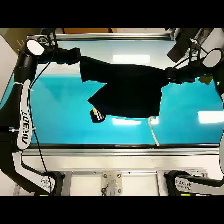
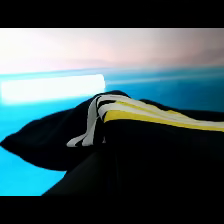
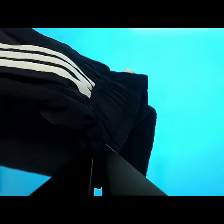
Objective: Fold the clothes and pants, and hang the long-sleeved shirts on hangers.
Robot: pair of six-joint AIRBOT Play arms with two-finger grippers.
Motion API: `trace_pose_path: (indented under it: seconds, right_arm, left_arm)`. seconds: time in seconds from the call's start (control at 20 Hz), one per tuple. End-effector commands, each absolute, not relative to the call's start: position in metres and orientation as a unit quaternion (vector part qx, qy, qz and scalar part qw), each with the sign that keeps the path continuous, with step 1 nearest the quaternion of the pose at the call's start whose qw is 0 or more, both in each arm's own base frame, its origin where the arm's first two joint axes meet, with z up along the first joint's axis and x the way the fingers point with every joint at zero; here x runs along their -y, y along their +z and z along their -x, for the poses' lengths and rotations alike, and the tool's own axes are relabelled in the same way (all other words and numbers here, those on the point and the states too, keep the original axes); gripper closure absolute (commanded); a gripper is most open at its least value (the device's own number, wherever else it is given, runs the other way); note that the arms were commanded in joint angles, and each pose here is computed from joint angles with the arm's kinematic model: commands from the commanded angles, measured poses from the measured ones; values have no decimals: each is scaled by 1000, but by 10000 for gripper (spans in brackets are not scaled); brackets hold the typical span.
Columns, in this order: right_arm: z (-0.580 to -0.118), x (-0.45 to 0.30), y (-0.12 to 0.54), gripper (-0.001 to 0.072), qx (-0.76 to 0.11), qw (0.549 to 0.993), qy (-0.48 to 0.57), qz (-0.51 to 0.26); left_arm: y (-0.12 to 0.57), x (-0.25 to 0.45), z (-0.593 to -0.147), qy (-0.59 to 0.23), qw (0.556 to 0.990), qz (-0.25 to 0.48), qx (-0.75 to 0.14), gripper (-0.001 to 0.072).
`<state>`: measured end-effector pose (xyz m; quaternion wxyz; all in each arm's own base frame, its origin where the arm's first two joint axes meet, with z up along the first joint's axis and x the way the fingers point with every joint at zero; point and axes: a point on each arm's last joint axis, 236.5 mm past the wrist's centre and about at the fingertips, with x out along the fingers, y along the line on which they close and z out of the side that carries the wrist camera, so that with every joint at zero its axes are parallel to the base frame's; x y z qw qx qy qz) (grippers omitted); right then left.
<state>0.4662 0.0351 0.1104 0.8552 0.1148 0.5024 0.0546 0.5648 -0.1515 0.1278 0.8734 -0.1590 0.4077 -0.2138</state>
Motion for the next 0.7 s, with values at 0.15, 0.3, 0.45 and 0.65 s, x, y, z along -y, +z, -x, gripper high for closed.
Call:
trace_pose_path:
  seconds: [0.15,0.3,0.45,0.65]
  right_arm:
    - [-462,1,90,705,-514,857,8,-41]
    - [-431,-1,49,705,-557,830,19,-22]
    - [-396,-9,3,705,-588,808,30,-8]
    - [-349,-20,-47,705,-639,768,43,0]
  left_arm:
    - [82,146,-526,-208,832,102,-505,699]
    - [59,145,-508,-192,821,47,-536,699]
    - [27,142,-481,-178,808,39,-560,699]
    - [-18,127,-431,-157,786,55,-595,699]
